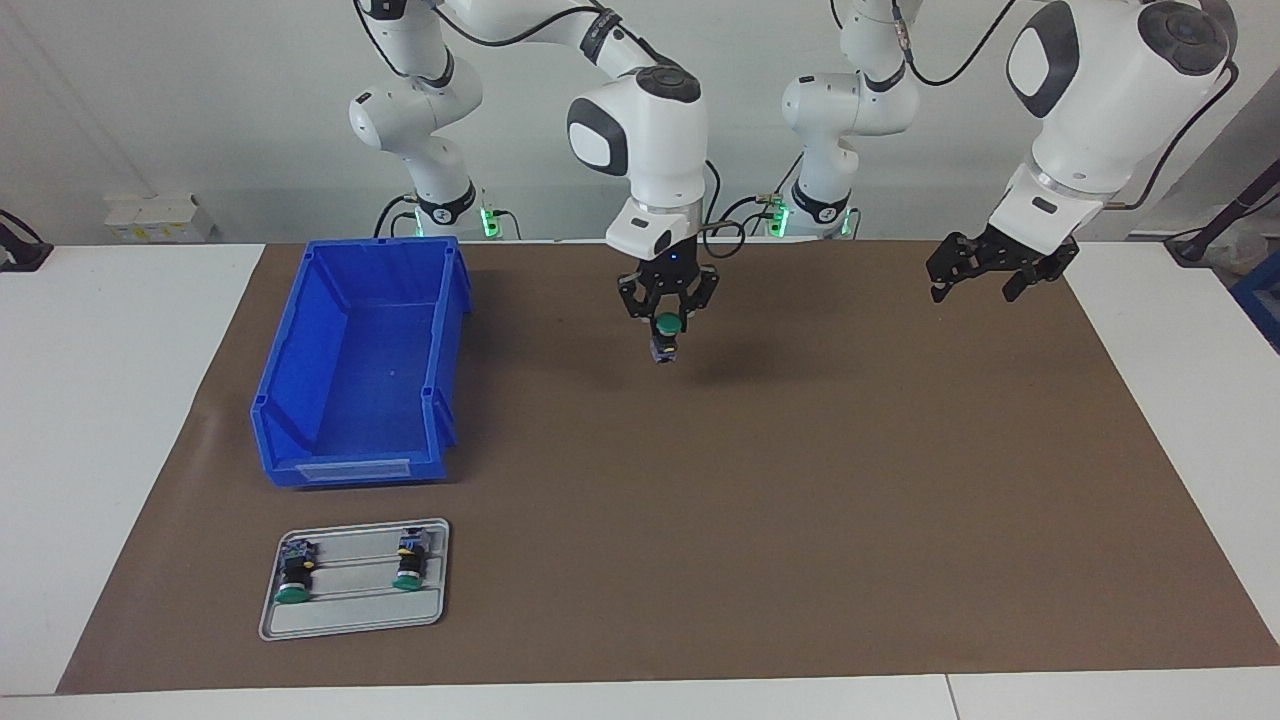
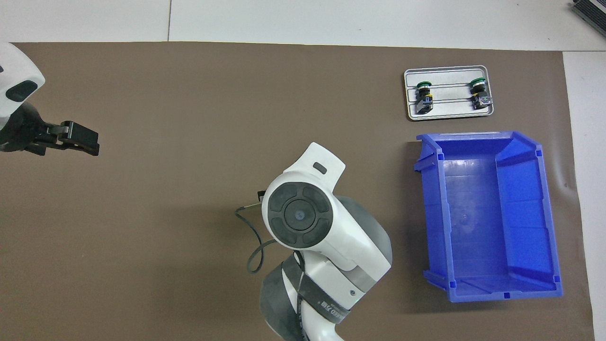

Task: Place and press button with both arms
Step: 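Carry the green button with the right gripper over the blue bin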

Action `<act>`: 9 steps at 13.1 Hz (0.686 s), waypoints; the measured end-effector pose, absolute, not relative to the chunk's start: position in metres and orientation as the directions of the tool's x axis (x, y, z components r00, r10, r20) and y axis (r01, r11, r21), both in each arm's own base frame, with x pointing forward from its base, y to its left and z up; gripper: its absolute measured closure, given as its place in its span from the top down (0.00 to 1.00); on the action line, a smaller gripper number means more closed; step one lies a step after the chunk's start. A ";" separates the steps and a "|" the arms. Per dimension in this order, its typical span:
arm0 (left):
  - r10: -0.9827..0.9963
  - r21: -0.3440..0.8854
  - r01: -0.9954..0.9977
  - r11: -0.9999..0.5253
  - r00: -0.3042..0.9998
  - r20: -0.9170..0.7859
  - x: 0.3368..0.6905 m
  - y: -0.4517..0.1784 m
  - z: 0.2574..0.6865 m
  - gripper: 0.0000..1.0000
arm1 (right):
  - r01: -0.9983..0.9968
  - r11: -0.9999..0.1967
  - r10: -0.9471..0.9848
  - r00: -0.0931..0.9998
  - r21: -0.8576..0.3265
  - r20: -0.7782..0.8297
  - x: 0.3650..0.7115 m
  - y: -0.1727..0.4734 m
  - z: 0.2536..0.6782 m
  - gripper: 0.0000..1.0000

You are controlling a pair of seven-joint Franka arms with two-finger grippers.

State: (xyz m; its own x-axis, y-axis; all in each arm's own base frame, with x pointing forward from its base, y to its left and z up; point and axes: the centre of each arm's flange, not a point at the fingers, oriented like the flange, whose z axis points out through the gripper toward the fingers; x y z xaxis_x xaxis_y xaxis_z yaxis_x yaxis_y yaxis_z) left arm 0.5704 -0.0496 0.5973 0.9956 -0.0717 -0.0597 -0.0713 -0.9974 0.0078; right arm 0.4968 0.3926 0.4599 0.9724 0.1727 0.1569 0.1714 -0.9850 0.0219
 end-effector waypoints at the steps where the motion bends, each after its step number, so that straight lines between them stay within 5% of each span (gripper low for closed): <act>1: -0.072 0.008 -0.071 -0.997 0.996 -0.060 0.570 -0.050 0.597 1.00 | 0.216 -0.976 0.218 0.967 0.034 0.133 0.504 0.374 0.458 0.41; 9: -0.072 0.008 -0.071 -0.997 0.996 -0.060 0.570 -0.050 0.597 1.00 | 0.564 -0.825 0.564 0.824 0.020 0.054 0.570 0.161 0.505 0.41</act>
